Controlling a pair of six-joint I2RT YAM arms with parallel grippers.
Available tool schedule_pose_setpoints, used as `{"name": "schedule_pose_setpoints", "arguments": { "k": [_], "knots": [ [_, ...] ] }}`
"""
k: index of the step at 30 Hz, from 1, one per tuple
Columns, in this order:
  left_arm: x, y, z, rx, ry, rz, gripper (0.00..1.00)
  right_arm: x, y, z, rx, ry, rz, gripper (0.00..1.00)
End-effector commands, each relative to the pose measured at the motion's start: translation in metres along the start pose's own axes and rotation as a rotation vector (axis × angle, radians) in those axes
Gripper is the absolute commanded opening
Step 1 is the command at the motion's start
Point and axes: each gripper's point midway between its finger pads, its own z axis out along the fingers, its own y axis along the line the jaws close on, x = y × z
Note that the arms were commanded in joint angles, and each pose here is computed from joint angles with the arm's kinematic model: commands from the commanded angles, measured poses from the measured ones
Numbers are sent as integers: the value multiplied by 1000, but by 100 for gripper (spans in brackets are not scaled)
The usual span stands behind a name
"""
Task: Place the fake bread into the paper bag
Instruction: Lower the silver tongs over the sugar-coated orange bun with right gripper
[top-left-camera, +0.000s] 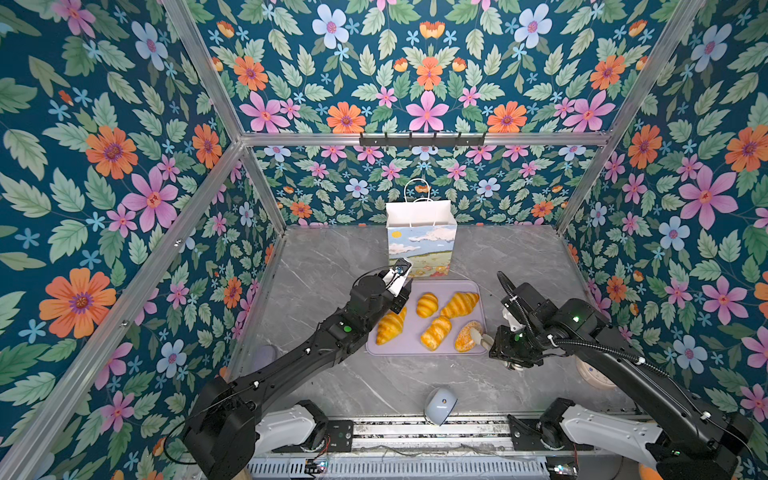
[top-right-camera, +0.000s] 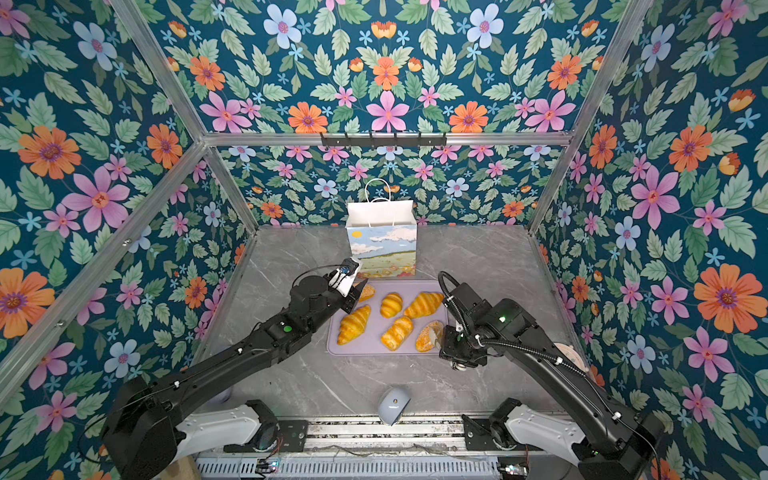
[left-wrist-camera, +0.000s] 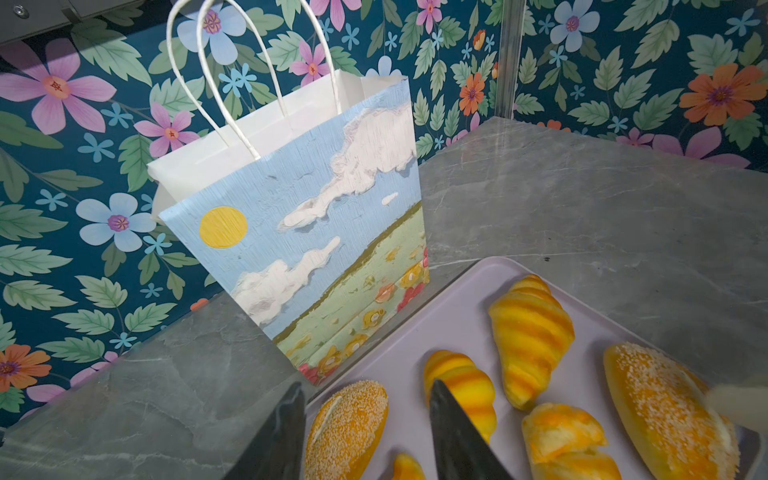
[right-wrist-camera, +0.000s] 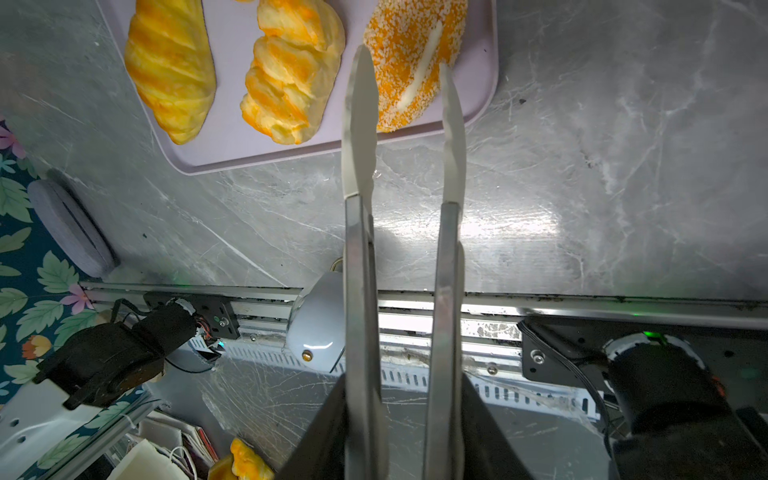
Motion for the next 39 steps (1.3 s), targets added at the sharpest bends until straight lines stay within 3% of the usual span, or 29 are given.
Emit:
{"name": "schedule_pose_setpoints", "arguments": {
  "k": [1, 15, 39],
  "knots": [
    [-10, -5, 1, 33, -34, 14, 48, -4, 5, 4, -16, -8, 15, 38],
    [-11, -9, 3, 55, -34, 14, 43, -8, -1, 17, 15, -9, 27, 45],
    [-8, -14, 8, 82, -8, 37, 39, -15, 3, 31, -26, 9, 60, 48]
  ]
}}
